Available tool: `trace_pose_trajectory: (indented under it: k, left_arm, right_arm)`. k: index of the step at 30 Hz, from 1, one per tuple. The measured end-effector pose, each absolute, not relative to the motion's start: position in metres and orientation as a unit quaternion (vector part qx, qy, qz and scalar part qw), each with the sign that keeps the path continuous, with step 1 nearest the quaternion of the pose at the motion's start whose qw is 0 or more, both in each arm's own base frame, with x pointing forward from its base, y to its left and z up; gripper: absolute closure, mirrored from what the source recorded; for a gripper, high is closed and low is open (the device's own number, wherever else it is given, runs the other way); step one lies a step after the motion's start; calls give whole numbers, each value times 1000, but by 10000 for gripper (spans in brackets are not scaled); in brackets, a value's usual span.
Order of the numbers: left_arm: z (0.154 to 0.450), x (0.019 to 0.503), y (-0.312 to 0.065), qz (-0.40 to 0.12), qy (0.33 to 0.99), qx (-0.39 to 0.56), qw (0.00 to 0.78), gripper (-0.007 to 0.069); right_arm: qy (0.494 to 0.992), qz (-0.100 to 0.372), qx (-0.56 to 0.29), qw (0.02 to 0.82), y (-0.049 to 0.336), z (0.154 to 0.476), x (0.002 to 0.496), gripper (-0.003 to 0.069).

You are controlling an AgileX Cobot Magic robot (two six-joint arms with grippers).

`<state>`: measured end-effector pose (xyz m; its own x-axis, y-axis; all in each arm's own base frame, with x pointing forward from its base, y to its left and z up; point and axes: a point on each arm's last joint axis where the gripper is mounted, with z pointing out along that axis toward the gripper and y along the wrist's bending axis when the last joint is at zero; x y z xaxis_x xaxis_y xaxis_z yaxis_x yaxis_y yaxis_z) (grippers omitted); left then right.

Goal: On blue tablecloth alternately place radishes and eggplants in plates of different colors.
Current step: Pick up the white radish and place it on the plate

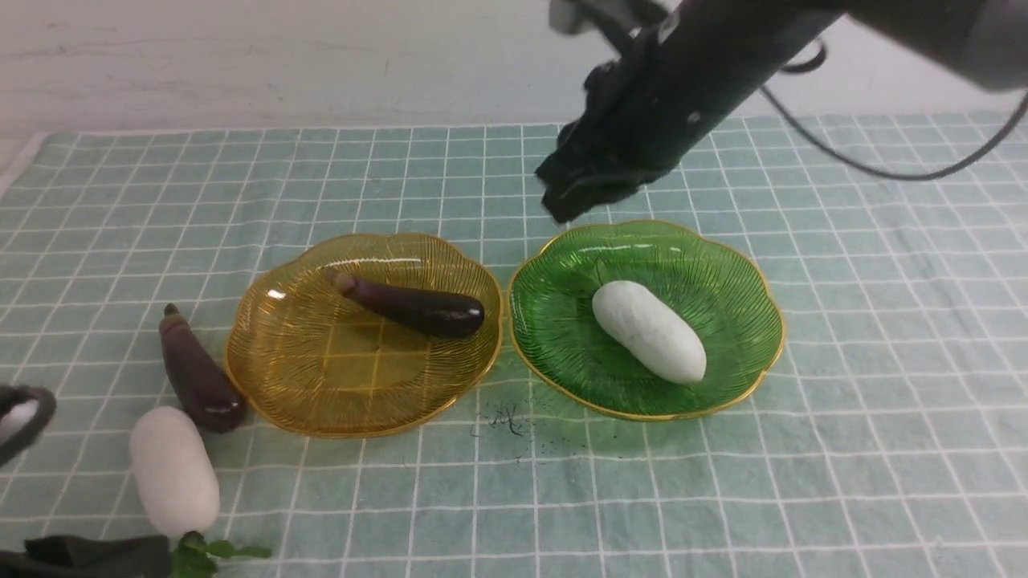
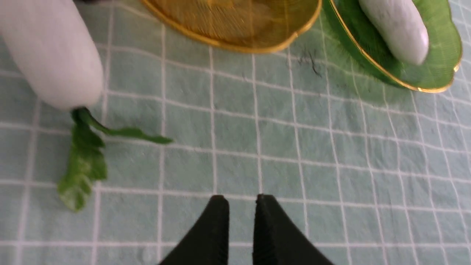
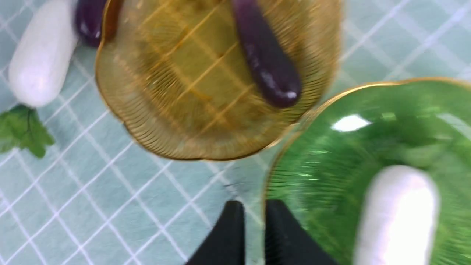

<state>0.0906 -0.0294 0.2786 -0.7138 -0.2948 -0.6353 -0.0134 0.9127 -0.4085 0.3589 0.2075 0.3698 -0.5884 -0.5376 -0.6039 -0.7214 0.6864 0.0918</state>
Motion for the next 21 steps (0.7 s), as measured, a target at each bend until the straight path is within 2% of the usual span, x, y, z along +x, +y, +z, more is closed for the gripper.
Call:
trace_pose_trajectory:
  k: [3, 5, 6, 12, 15, 16, 21]
  left_arm:
    - [288, 104, -22, -144, 913, -105, 366, 622]
    - [288, 111, -21, -130, 918, -116, 357, 627]
    - [284, 123, -18, -102, 927, -126, 339, 629]
    - [261, 160, -19, -58, 954, -131, 264, 591]
    - [251, 177, -21, -49, 961, -130, 237, 535]
    - [246, 189, -23, -46, 964, -130, 226, 480]
    - [235, 216, -25, -30, 970, -123, 206, 295]
  right_arm:
    - [883, 146, -329, 302, 187, 395, 350, 662]
    - [887, 137, -314, 309, 179, 401, 345, 669]
    - [894, 122, -292, 317, 164, 412, 331, 672]
    - [904, 102, -275, 311, 131, 418, 270, 674]
    - [911, 97, -274, 292, 116, 405, 235, 674]
    - [913, 95, -275, 285, 105, 397, 211, 674]
    - [922, 89, -276, 256, 83, 365, 164, 674]
